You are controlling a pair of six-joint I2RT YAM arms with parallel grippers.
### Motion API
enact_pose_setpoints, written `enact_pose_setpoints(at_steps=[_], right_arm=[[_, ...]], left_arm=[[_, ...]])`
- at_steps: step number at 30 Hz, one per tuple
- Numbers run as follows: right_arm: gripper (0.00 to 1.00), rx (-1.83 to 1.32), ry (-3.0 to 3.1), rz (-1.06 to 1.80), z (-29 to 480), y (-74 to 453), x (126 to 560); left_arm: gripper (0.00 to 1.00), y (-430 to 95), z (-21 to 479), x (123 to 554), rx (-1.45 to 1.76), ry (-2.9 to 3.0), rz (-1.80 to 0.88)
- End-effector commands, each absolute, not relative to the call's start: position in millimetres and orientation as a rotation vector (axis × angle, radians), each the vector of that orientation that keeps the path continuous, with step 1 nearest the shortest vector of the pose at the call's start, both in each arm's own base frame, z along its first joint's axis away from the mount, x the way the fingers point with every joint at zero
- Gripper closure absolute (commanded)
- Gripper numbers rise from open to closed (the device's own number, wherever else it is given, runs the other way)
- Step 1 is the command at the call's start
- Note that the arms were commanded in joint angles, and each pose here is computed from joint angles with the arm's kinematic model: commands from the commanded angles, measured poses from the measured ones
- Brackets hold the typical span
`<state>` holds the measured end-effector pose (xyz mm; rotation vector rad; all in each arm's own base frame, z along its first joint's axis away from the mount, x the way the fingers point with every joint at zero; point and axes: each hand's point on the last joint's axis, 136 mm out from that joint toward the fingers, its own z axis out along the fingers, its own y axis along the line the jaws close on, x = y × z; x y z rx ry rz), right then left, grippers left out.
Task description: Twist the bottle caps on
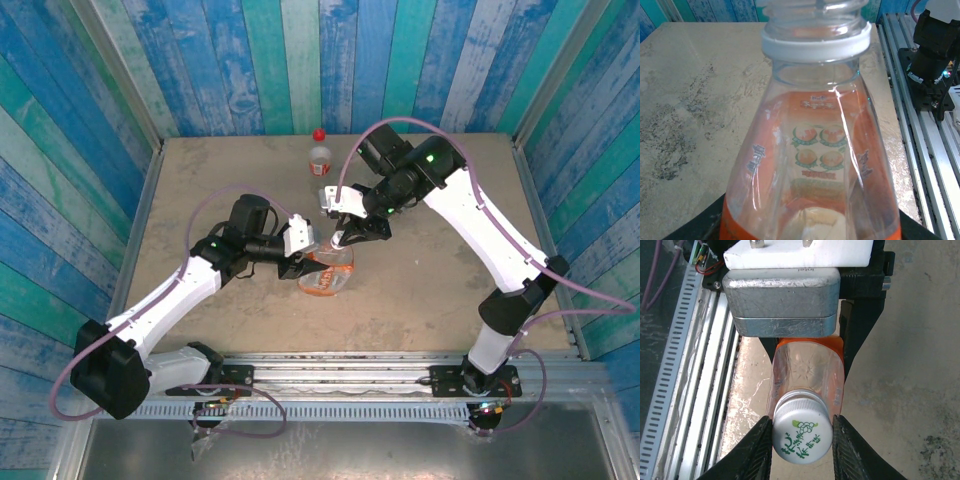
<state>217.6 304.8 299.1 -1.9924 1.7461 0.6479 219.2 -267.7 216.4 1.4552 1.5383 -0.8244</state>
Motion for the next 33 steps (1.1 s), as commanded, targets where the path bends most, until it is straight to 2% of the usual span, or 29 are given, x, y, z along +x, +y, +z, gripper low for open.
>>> enact_pose_setpoints(at_steps=[1,22,33], right_arm=[[0.69,-2.0,1.77,0.688,297,306,215],[0.71,-1.979,1.888,0.675,283,310,210],[0.74,-1.819,2.16,0.638,270,306,214]], left_arm=[[0.47,-268,232,216,1.458,1.476,-0.817],[0.47,-270,238,222,1.427,1.482,-0.811],[0.48,-269,239,234,1.377,1.52,-0.762]])
